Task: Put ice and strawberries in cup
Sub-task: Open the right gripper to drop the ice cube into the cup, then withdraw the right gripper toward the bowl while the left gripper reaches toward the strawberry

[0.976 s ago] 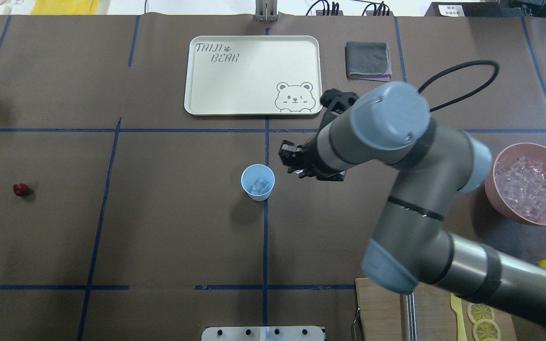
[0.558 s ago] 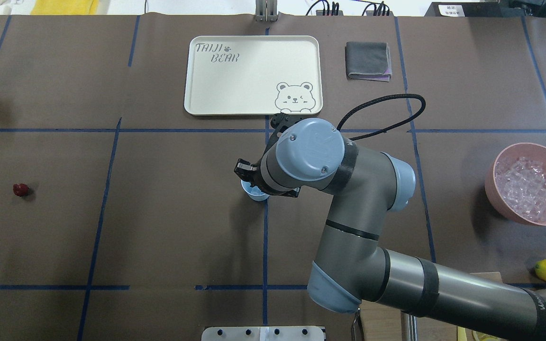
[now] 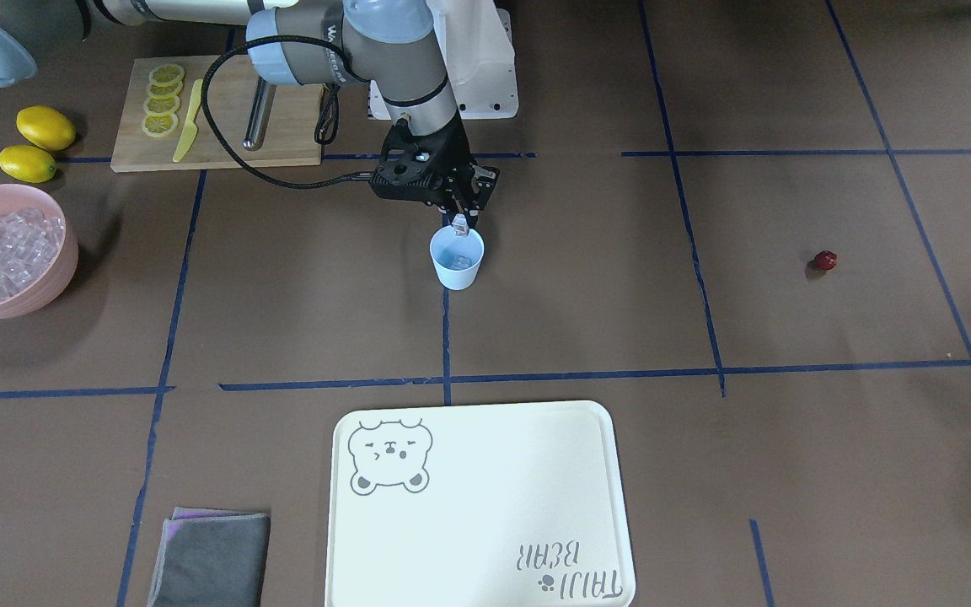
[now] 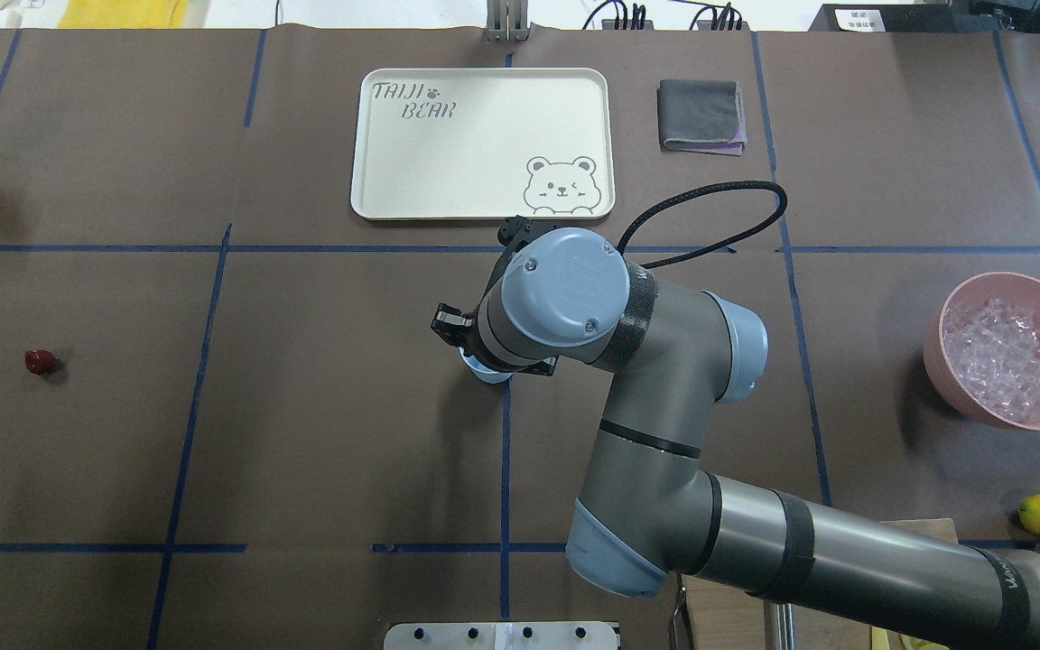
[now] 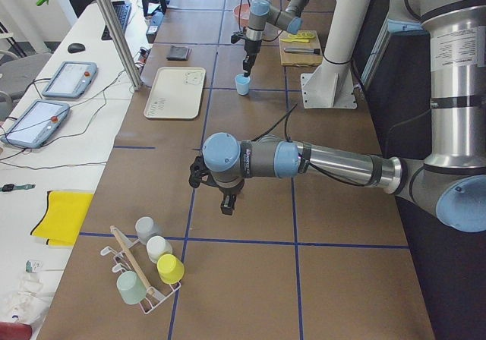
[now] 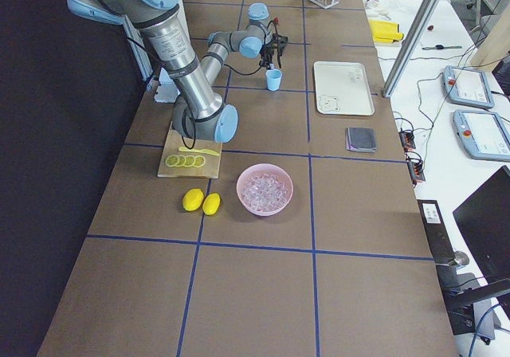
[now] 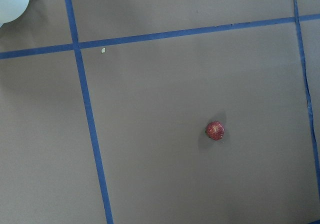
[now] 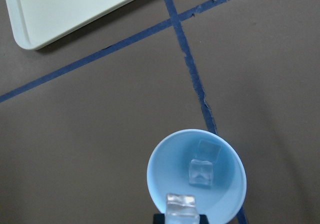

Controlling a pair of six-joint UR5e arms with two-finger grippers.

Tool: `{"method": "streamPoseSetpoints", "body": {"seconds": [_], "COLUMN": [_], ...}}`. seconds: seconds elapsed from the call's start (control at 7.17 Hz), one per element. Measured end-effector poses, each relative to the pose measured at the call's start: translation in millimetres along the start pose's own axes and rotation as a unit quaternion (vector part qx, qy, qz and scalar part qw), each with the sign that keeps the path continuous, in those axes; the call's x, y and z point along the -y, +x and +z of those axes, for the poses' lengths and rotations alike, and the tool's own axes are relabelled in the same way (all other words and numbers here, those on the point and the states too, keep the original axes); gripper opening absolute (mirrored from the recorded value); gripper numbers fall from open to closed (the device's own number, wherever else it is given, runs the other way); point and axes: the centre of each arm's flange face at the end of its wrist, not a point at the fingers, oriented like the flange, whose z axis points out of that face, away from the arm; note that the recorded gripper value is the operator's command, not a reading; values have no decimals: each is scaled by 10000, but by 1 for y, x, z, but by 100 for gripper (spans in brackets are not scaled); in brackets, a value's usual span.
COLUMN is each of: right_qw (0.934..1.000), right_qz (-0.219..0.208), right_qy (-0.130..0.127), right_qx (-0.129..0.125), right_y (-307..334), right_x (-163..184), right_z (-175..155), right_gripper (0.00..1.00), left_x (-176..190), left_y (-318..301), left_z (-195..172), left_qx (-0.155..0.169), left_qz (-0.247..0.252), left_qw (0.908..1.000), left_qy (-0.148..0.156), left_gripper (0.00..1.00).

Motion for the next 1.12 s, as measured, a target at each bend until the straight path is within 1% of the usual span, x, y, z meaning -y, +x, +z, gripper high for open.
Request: {"method": "streamPoseSetpoints", "body": {"seconds": [0.56, 0.7, 0.84, 0.98, 1.12], "right_qw": [10000, 10000, 10000, 9999, 9998], "right_qz": [-8, -8, 11, 53, 113], "right_qy": [9, 14, 39, 91, 108], "right_qx": [-25, -16, 27, 113, 129], "right_y": [2, 2, 3, 16, 47], "right_x": [1, 1, 7, 19, 38], "right_z": [2, 0, -7, -25, -53], "right_gripper": [46, 49, 60, 72, 100], "left_x": [0, 0, 0, 3, 10], "left_y": [0, 0, 0, 5, 17], "left_z": [0, 0, 1, 6, 16], "left_qx": [3, 6, 13, 25, 31], "left_qz": [0, -1, -40, -130, -256], "left_qw": [10000, 10000, 10000, 9999, 9996], "left_qy": [0, -1, -11, -39, -60], "left_gripper": [100, 100, 100, 100, 100]}}
